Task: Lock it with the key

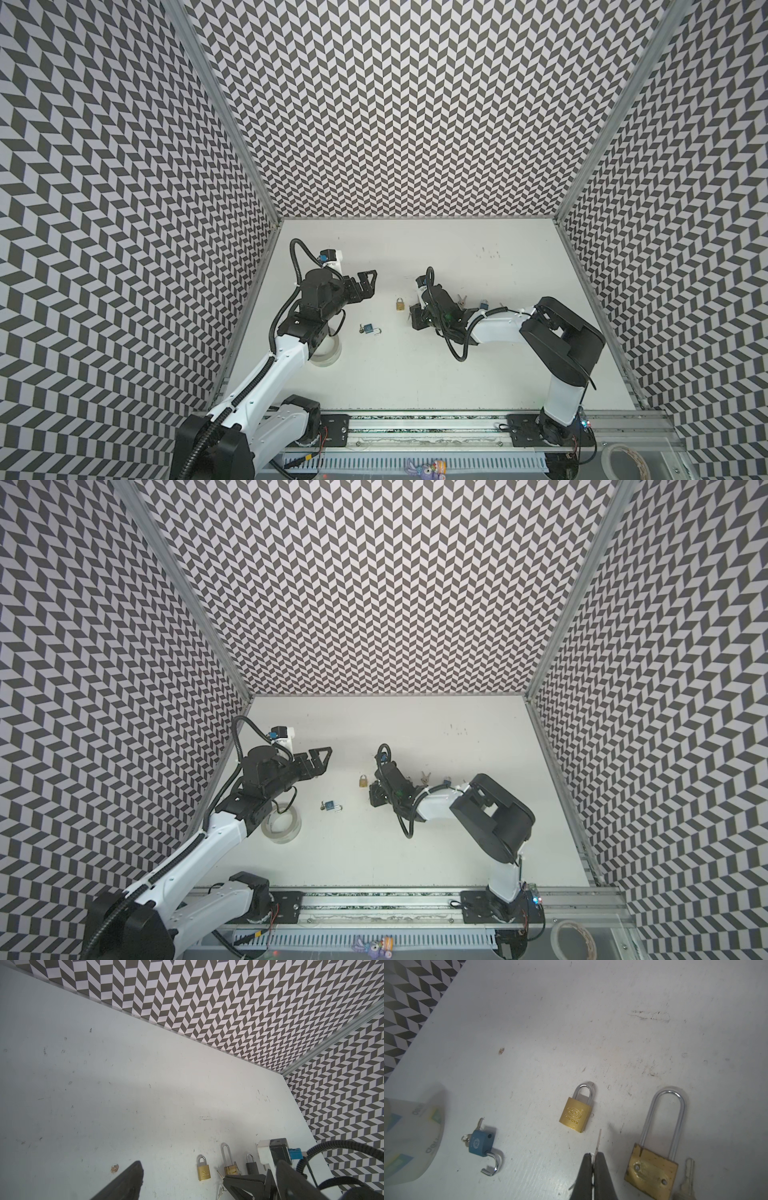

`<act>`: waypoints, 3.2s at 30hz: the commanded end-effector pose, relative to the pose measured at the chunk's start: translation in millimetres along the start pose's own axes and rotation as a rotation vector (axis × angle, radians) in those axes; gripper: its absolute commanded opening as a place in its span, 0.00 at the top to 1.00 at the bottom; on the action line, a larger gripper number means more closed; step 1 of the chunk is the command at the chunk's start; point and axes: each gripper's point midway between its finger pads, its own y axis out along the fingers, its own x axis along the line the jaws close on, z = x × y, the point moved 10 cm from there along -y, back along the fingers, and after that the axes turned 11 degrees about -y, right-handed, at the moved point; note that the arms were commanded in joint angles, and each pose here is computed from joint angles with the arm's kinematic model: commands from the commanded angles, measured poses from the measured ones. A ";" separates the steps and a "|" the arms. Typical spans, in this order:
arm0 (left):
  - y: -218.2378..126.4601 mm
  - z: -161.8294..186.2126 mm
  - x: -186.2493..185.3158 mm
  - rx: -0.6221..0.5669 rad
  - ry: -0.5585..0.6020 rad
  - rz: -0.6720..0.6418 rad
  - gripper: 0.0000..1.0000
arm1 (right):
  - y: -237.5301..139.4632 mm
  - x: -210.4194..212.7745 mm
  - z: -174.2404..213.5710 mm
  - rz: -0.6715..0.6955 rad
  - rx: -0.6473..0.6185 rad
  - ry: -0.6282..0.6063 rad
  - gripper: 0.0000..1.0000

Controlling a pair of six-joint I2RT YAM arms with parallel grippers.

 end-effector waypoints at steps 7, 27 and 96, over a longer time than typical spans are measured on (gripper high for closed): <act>-5.4 -9.1 -9.8 -0.043 -0.004 0.008 0.00 | 17.8 1.5 -15.6 0.006 -0.016 -0.020 1.00; -8.3 -4.8 -3.6 -0.011 -0.017 -0.028 0.00 | -3.7 5.8 -44.2 -0.006 -0.084 -0.058 0.75; -57.3 -43.1 53.7 -0.091 -0.150 -0.005 0.03 | 40.9 93.5 -28.8 -0.610 0.018 -1.001 0.81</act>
